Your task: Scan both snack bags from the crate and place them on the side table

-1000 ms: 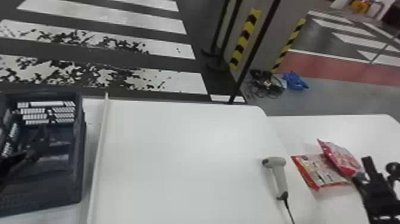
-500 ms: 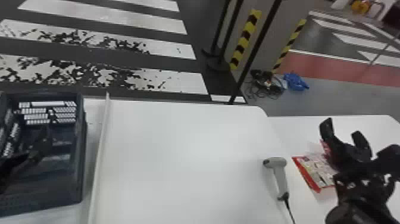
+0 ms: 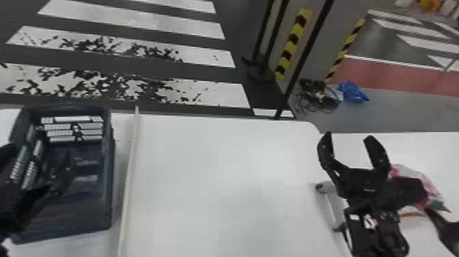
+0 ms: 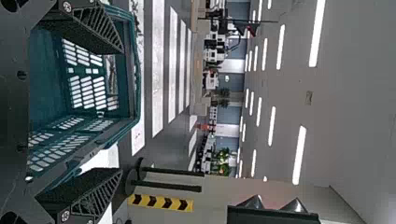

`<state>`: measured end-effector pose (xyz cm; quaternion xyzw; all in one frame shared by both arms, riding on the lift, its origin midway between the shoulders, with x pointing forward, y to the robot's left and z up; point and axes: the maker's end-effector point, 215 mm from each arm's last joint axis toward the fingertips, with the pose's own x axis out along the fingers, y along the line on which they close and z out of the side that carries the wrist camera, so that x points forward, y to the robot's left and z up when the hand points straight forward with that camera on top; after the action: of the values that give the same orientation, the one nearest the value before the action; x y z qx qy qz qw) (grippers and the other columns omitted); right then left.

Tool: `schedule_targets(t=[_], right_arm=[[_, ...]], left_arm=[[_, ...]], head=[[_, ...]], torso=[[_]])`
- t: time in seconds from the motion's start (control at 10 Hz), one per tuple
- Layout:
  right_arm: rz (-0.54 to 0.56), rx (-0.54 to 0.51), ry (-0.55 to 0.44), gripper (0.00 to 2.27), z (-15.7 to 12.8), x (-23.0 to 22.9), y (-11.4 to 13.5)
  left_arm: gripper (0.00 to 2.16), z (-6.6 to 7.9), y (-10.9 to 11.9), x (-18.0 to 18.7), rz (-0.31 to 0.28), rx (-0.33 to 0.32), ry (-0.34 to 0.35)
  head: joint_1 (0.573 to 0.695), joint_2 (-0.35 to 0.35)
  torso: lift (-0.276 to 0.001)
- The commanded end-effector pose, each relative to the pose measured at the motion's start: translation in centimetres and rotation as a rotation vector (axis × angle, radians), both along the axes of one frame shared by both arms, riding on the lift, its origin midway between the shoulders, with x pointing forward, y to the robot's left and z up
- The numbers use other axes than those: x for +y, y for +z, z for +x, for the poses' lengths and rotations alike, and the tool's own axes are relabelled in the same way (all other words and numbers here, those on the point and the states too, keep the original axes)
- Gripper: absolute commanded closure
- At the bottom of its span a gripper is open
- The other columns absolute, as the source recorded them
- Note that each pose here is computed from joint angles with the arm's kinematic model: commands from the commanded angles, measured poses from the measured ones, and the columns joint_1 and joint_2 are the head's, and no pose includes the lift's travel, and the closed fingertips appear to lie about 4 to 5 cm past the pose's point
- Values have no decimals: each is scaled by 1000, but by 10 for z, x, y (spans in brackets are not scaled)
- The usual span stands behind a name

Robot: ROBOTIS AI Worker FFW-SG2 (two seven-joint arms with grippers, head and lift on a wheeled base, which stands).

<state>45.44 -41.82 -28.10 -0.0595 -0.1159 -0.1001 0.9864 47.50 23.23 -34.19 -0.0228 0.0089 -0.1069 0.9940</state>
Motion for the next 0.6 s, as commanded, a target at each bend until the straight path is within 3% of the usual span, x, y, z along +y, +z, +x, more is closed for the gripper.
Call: schedule_targets(t=[0.0, 0.1, 0.3, 0.5], right_arm=[[-29, 17, 70, 63, -4, 51, -16], [-29, 47, 107, 63, -3, 73, -29], [-29, 186, 177, 63, -3, 116, -77], [-25, 250, 184, 63, -7, 131, -101]], left_arm=[[100, -8, 2, -3, -1, -1, 1], [100, -13, 2, -3, 2, 0, 10], [100, -20, -4, -14, 2, 10, 10], [100, -26, -5, -34, 0, -1, -9]], head=[[695, -226], [695, -192], [695, -140], [695, -111]], torso=[[-98], [-98], [-98], [-98]])
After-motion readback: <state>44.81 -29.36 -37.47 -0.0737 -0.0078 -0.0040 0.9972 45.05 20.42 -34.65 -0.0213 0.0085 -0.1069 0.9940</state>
